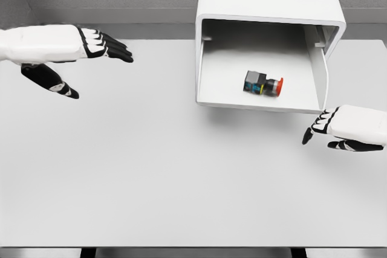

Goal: Slide open multi-storey tabletop storage cabinets and put open load switch and slide close multi-storey tabletop storage cabinets

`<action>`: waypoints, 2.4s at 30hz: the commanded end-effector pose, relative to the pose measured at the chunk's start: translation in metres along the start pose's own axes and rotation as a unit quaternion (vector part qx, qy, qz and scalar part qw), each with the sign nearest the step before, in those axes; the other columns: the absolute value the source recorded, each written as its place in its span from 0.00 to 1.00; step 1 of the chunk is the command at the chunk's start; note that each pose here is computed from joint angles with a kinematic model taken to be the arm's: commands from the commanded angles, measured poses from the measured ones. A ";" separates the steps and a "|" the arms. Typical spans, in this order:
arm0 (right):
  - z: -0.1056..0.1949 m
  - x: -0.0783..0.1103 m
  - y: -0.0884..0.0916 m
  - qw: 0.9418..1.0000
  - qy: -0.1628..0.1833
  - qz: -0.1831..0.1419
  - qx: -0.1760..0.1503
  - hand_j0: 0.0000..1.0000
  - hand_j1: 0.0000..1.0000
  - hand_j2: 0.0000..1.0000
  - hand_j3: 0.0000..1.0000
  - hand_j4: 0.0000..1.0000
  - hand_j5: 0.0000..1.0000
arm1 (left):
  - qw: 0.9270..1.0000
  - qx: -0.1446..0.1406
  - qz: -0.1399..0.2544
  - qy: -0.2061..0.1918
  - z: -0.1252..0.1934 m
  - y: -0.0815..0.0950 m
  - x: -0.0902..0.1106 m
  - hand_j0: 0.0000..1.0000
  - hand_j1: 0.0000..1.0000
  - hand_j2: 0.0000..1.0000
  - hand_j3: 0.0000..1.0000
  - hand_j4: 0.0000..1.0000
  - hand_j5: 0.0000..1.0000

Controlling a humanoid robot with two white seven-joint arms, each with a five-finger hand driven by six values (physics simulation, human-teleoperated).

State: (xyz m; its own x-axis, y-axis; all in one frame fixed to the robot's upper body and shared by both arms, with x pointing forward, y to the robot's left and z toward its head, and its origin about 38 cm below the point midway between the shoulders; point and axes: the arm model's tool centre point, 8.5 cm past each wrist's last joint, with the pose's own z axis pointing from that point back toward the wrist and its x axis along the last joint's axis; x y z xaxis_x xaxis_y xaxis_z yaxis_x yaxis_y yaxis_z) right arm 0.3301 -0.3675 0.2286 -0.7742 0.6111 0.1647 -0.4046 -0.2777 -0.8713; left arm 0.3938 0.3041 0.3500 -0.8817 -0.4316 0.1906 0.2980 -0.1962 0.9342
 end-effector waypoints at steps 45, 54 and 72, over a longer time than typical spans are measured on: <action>-0.054 -0.001 -0.033 0.998 -0.057 -0.008 -0.027 0.65 0.65 0.65 0.65 0.65 0.65 | 0.998 -0.034 -0.051 0.033 -0.013 -0.035 -0.004 1.00 1.00 1.00 1.00 1.00 1.00; -0.062 -0.020 -0.044 0.998 -0.042 -0.015 -0.038 0.71 0.71 0.71 0.71 0.71 0.71 | 0.997 -0.040 -0.050 0.037 -0.008 -0.038 -0.004 1.00 1.00 1.00 1.00 1.00 1.00; -0.052 -0.037 -0.066 0.998 -0.017 -0.006 -0.055 0.74 0.74 0.74 0.74 0.74 0.74 | 0.998 -0.038 -0.045 0.035 -0.012 -0.041 -0.005 1.00 1.00 1.00 1.00 1.00 1.00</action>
State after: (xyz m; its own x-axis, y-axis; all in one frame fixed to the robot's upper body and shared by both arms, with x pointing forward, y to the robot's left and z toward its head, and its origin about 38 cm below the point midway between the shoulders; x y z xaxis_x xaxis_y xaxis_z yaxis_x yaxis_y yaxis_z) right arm 0.4111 -0.3339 0.2542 -0.7857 0.5899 0.1859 -0.3585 -0.1894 -0.9141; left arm 0.3896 0.3040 0.3062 -0.8804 -0.4674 0.0802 0.2474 -0.3084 0.9185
